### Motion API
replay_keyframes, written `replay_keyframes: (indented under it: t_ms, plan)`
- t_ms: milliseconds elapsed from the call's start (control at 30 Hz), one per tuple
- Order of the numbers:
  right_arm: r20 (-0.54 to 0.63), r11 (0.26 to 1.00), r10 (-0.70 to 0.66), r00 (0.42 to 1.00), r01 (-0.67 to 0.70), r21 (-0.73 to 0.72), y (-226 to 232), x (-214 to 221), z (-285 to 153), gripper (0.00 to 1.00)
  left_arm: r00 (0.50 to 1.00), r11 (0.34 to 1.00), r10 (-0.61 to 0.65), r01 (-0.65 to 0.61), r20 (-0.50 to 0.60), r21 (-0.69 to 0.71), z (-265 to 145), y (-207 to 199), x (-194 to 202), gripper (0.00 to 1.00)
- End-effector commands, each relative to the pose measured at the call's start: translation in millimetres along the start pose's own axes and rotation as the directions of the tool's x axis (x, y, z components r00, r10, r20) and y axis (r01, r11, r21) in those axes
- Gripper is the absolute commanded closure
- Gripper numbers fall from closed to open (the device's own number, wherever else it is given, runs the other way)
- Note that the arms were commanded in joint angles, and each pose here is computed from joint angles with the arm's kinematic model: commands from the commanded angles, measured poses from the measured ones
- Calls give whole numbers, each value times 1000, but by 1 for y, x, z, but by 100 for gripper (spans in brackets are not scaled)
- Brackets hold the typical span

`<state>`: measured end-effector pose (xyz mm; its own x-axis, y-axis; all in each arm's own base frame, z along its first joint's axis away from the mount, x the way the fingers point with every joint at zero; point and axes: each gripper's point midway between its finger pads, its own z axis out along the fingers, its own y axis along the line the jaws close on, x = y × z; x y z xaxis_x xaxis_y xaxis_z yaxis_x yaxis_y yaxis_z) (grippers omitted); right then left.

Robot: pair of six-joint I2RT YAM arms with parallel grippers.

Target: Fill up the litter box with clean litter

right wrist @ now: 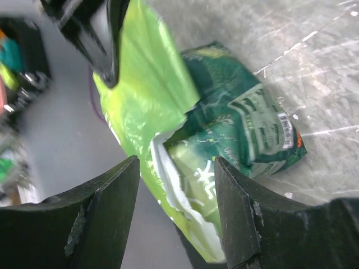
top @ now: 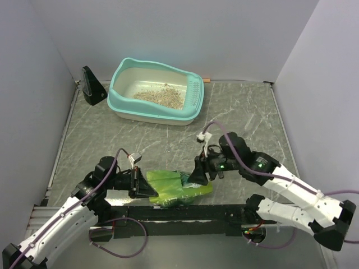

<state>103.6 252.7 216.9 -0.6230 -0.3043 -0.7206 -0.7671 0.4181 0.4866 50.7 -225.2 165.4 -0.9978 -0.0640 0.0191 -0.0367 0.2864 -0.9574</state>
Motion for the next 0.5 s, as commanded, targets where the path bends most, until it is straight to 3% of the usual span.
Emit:
replay_keyframes:
  t_ms: [0, 167, 267, 467]
  plan:
    - [16, 975, -223, 975, 223, -2, 20, -21, 1, 38, 995, 992, -46, 56, 88, -110, -3, 23, -18, 99]
    - [-12, 935, -353, 936, 353, 10, 26, -12, 11, 38, 995, 992, -41, 52, 95, -113, -7, 24, -24, 99]
    - [10, 890, -456, 890, 456, -3, 34, -9, 12, 37, 994, 992, -44, 55, 97, -114, -9, 25, -24, 99]
    - [-72, 784, -621, 780, 619, -47, 44, 14, 18, 37, 994, 992, -49, 59, 95, -108, -11, 28, -23, 99]
